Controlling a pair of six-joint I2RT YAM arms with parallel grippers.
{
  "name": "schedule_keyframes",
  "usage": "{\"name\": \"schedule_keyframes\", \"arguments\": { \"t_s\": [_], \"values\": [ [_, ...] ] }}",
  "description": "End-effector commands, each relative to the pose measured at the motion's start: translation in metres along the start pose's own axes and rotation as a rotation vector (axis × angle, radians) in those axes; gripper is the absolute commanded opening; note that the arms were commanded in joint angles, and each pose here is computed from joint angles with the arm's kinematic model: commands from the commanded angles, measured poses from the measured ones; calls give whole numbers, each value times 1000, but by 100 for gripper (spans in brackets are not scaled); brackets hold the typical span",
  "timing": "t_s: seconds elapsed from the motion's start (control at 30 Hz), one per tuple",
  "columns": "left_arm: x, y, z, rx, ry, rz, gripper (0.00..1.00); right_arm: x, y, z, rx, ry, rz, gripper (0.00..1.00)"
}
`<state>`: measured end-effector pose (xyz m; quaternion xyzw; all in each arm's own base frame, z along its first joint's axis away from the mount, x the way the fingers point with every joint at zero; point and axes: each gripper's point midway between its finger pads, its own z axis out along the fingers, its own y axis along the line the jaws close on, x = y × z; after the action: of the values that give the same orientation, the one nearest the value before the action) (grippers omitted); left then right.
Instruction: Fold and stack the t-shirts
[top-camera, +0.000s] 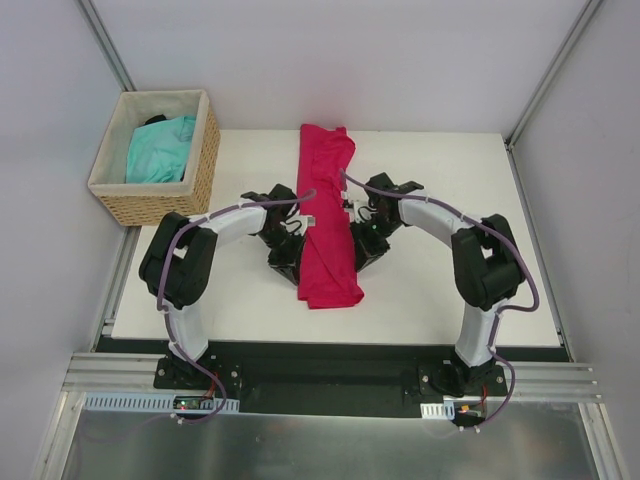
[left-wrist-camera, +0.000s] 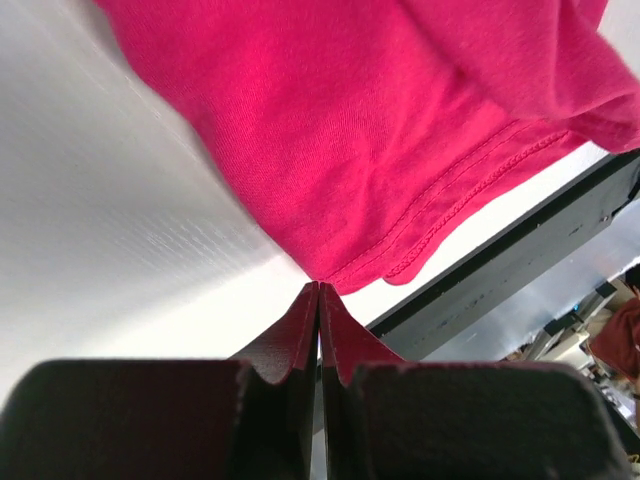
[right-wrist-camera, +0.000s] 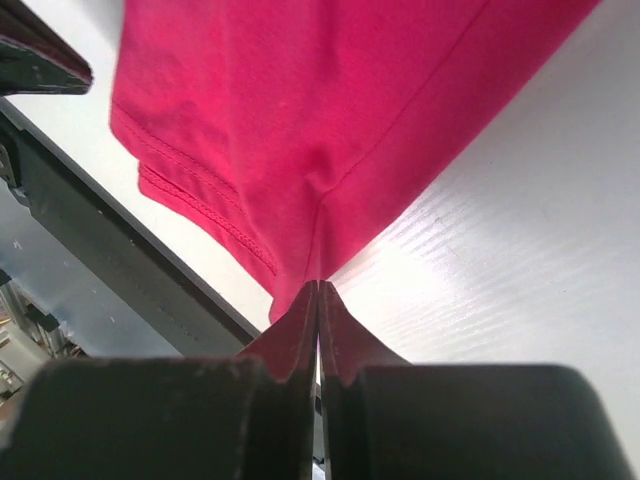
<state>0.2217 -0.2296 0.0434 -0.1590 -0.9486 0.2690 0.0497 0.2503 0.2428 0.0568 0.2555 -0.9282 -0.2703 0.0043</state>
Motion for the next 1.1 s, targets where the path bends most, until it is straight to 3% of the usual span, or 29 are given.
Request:
{"name": "schedule_keyframes", "arguments": {
  "t_s": [0.0, 0.37, 0.73, 1.07],
  "values": [
    [-17, -7, -17, -23, -78, 47, 0, -23, 13, -26, 19, -104, -64, 1],
    [-39, -14, -4, 20, -86, 60, 0, -43, 18, -13, -51, -127, -80, 1],
    [-35, -13, 23, 36, -21, 63, 0, -61, 7, 12, -67, -95, -56, 1],
    [-8, 11, 18, -101, 66, -15, 0, -62, -11, -5, 89, -33, -91, 1]
  ]
}}
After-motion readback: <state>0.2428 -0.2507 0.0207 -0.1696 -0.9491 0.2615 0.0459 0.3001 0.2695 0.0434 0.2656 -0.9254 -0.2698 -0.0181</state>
